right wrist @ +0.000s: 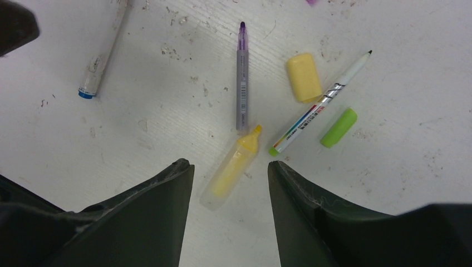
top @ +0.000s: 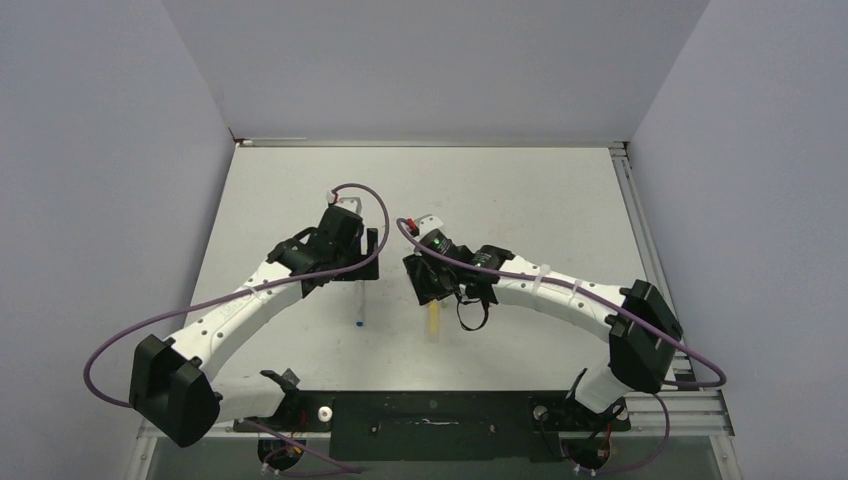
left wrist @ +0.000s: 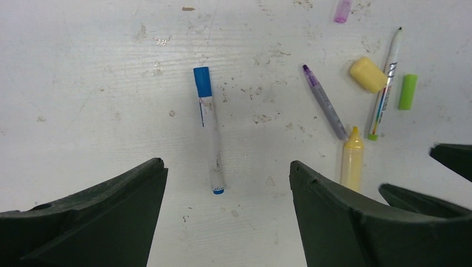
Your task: Insert the pens into the pen caps
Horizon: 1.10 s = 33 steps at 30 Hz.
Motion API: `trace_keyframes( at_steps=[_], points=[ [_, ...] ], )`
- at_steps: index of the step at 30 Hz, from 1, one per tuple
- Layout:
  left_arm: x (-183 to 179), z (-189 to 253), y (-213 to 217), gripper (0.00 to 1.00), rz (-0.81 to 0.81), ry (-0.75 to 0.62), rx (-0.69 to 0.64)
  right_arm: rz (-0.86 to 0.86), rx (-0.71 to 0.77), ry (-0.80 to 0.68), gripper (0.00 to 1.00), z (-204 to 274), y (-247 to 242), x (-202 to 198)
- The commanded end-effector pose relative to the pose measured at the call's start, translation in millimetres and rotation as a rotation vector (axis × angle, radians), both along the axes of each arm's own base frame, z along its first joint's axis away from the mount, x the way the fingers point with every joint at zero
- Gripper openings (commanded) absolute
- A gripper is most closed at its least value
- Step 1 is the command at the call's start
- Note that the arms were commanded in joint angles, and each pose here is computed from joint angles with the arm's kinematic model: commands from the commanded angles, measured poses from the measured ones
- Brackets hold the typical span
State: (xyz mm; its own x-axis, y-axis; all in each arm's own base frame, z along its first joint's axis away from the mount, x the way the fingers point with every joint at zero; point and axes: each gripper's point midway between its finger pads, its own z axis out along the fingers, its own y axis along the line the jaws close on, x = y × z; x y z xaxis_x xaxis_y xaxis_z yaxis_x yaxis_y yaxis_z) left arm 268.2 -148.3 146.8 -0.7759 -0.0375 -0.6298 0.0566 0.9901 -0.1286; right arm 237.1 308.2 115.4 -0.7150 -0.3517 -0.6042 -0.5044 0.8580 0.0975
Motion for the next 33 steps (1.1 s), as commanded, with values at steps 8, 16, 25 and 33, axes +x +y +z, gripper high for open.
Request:
trace_keyframes(
  at_steps=[8, 16, 25, 33],
  points=[
    [-20.2, 51.9, 0.0, 0.80, -0.106, -0.156, -0.140, 0.027, -0.006, 0.028, 0.39, -27.4, 34.4, 34.2],
    [-33.9, 58.0, 6.0, 0.81, -0.133, -0.213, -0.173, 0.021, -0.051, 0.043, 0.36, -50.1, 43.0, 47.7],
    [-42.5, 52.0, 5.4, 0.82, -0.167, -0.252, -0.209, -0.006, -0.112, 0.032, 0.34, -69.1, 42.8, 69.5],
    [-42.2, 51.6, 7.4, 0.82, -0.160, -0.257, -0.204, -0.019, -0.134, 0.027, 0.33, -77.6, 45.7, 83.5]
  ],
)
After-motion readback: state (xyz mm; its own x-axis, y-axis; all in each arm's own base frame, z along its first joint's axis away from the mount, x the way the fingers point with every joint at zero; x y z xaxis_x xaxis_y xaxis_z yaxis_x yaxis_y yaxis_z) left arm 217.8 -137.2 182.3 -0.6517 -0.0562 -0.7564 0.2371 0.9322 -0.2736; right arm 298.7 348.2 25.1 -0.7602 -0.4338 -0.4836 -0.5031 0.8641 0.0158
